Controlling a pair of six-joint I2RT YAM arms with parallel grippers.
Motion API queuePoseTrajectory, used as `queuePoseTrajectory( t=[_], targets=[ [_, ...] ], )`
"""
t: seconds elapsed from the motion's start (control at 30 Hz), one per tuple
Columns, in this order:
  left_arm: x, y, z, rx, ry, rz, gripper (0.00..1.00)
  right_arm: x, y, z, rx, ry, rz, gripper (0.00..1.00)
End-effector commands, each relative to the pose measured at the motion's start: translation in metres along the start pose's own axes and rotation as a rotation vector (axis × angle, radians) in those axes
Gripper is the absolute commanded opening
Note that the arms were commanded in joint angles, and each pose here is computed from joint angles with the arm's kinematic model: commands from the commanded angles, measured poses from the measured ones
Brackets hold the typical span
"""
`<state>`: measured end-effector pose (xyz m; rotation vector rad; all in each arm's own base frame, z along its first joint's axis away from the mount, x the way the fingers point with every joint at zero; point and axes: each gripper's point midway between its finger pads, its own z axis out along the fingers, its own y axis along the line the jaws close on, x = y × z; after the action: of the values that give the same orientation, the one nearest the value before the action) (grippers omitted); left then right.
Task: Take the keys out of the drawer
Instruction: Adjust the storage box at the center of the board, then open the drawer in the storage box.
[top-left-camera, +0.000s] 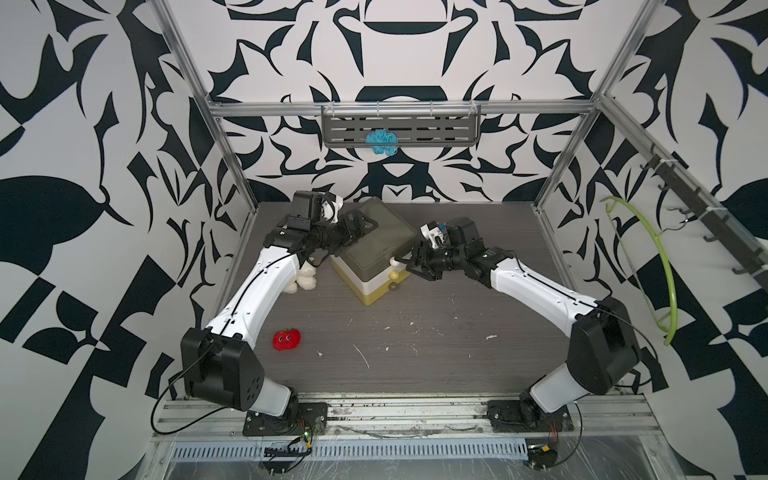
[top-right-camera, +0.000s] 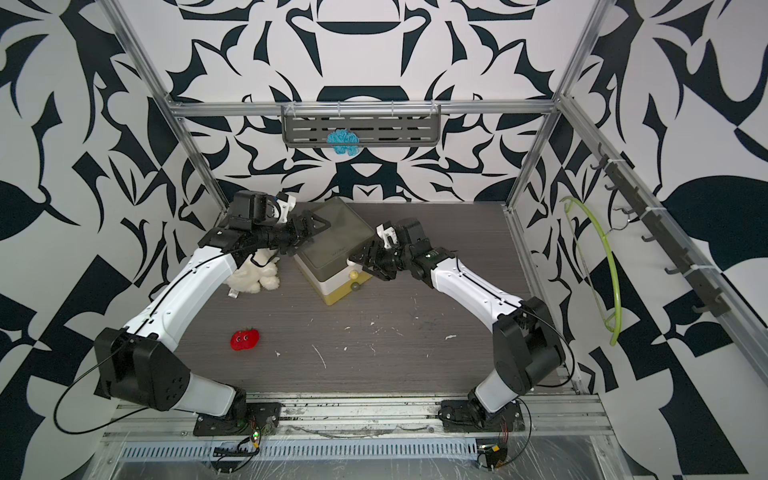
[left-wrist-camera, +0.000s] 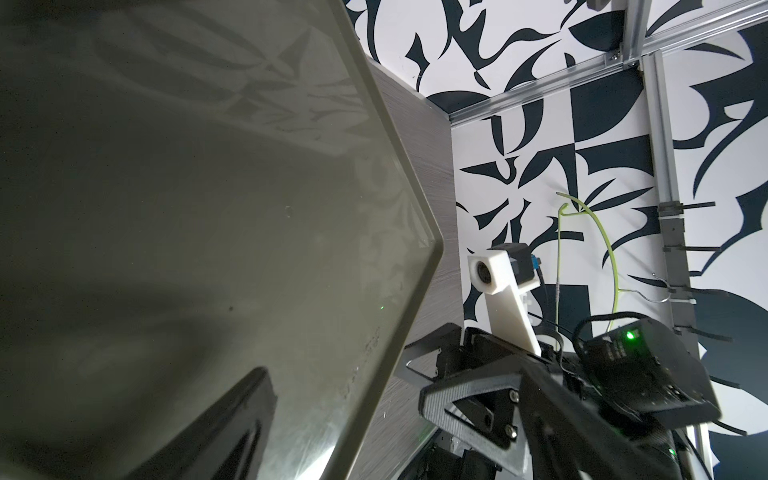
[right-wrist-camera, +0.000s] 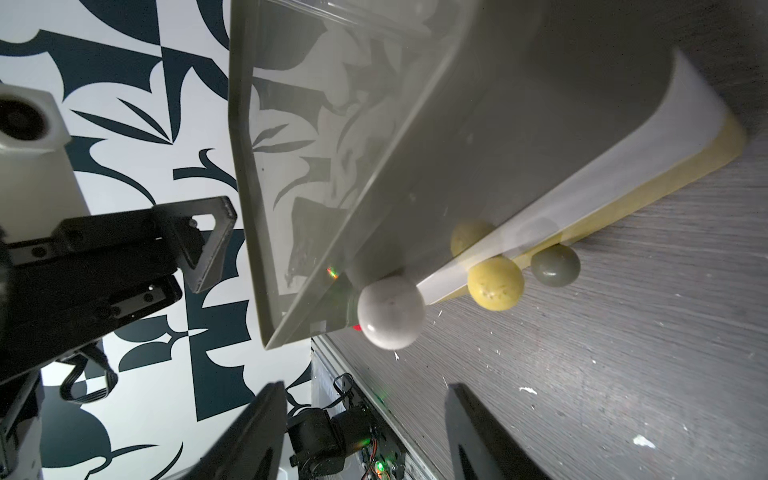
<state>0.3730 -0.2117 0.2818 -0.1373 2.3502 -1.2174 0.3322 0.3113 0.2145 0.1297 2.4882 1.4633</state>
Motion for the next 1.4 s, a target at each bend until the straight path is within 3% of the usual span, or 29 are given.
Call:
queuePoseTrajectory(
  t=[0.0,0.93,1.37],
  targets=[
    [0.003,0.002,0.006,0.019,0.016,0.005,0.97,-0.005,0.008,0.001,-0.045,-0.017,-0.022,0.64],
    [0.014,0.02,0.015,-0.007,0.058,-0.03,0.98,-0.016,0.003,0.038,-0.11,-0.012,-0.011,0.48],
    [0.018,0.024,0.015,-0.016,0.06,-0.043,0.98,-0.016,0.006,0.038,-0.162,-0.029,-0.018,0.29]
  ],
)
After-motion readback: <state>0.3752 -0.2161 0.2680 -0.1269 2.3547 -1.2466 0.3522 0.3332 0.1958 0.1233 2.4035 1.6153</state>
